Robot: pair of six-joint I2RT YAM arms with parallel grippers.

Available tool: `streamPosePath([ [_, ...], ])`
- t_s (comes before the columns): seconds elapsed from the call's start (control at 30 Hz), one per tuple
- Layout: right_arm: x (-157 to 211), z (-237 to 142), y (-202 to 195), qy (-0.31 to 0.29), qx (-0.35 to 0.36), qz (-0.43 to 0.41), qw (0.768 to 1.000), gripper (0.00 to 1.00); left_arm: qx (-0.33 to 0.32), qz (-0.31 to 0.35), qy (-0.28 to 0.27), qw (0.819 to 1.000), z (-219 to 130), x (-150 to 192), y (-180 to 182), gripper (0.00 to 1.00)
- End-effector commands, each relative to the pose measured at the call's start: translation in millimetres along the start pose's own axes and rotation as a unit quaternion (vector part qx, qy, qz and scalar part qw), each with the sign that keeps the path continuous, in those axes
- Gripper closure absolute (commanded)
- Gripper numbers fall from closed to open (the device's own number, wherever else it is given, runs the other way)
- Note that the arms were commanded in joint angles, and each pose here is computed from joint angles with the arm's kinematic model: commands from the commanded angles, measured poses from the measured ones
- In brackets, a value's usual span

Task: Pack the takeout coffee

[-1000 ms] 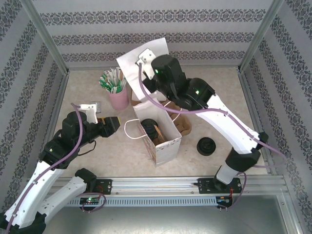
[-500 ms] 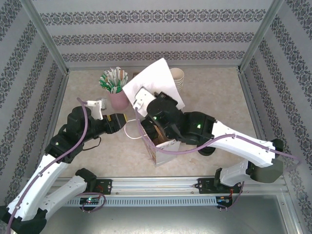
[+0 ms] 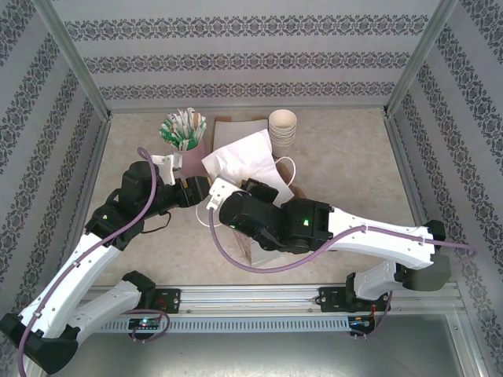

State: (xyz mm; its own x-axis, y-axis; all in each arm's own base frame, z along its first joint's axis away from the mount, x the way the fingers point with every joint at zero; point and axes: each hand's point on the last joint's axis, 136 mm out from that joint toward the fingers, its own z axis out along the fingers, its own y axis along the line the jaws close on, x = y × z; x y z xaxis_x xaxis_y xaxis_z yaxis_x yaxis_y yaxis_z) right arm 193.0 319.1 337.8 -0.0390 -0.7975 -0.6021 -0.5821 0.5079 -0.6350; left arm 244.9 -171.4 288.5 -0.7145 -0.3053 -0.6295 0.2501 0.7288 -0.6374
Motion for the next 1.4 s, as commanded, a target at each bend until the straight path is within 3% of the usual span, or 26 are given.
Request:
streamPosePath([
  [0.0, 9, -11, 10, 0.003, -0.060, 0.050, 0.997, 1.00, 0.023, 0.021, -0.029, 0.999, -7, -17, -16, 0.38],
  [0.17, 21, -8, 10, 0.021, -0.103, 0.127, 0.986, 1.00, 0.022, 0.019, -0.023, 0.999, -4, -15, -15, 0.38],
  [0.4, 51, 4, 17, 0.067, -0.164, 0.246, 0.953, 1.00, 0.018, 0.022, -0.022, 0.999, -3, -14, -14, 0.38],
  [0.77, 70, 19, 45, 0.150, -0.196, 0.241, 0.939, 1.00, 0.012, 0.022, -0.016, 1.000, 1, -12, -11, 0.38],
  [0.9, 86, 26, 53, 0.203, -0.201, 0.259, 0.923, 1.00, 0.010, 0.024, -0.016, 1.000, 2, -12, -11, 0.39],
  [1.17, 96, 30, 65, 0.253, -0.226, 0.275, 0.899, 1.00, 0.007, 0.027, -0.013, 1.000, 2, -10, -9, 0.39],
  [1.23, 88, 30, 68, 0.246, -0.244, 0.279, 0.896, 0.93, 0.006, 0.027, -0.014, 1.000, 1, -10, -9, 0.39],
  [1.37, 56, 26, 64, 0.189, -0.275, 0.299, 0.894, 0.69, 0.004, 0.029, -0.013, 0.999, 1, -9, -8, 0.39],
])
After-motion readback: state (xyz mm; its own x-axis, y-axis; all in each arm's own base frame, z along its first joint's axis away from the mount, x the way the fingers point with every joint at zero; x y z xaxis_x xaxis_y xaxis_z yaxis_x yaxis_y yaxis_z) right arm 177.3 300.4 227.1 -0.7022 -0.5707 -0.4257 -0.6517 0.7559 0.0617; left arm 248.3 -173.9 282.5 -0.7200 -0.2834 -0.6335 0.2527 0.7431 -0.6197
